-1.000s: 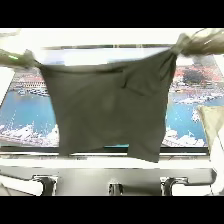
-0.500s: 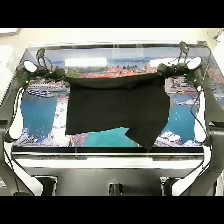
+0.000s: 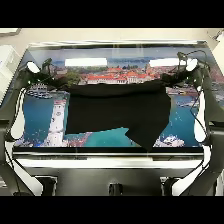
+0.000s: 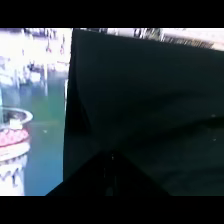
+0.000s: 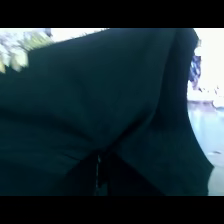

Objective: Fold the clothes and pants, and hang the long-sleeved shirts on hangers.

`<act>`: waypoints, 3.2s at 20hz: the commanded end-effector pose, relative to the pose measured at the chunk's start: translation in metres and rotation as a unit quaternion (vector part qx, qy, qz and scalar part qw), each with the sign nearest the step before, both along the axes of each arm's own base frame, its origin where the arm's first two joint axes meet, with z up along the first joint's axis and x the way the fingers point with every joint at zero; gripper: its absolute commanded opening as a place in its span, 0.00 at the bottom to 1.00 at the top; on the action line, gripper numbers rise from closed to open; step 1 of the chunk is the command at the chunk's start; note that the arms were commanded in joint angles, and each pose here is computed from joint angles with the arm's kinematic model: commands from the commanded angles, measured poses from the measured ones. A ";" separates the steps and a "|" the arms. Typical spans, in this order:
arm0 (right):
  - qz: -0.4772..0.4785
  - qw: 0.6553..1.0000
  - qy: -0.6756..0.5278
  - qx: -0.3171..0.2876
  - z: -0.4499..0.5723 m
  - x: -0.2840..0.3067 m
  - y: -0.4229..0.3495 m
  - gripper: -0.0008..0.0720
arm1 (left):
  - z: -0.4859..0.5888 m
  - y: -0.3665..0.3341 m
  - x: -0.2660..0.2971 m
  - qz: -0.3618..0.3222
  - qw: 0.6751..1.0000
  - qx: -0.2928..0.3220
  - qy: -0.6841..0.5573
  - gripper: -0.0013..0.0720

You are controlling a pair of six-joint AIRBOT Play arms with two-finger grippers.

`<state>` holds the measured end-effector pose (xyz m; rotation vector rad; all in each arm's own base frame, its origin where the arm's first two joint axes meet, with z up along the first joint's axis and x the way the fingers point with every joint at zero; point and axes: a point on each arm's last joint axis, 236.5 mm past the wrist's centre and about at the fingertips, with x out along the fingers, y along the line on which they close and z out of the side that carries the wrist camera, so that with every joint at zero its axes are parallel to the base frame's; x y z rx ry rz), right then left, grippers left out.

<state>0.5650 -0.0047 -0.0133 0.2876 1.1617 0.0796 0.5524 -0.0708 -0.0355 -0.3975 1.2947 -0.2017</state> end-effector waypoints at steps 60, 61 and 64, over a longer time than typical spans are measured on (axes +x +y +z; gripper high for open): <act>-0.095 0.923 0.228 0.295 -0.111 -0.278 0.056 0.41 | 0.025 0.015 -0.217 0.116 0.984 -0.121 0.066 0.97; -0.085 0.925 0.230 0.290 -0.112 -0.277 0.063 0.15 | 0.025 0.015 -0.217 0.116 0.983 -0.122 0.066 0.96; -0.070 0.934 0.215 0.277 -0.107 -0.272 0.071 0.06 | 0.024 0.022 -0.215 0.117 0.984 -0.116 0.059 0.76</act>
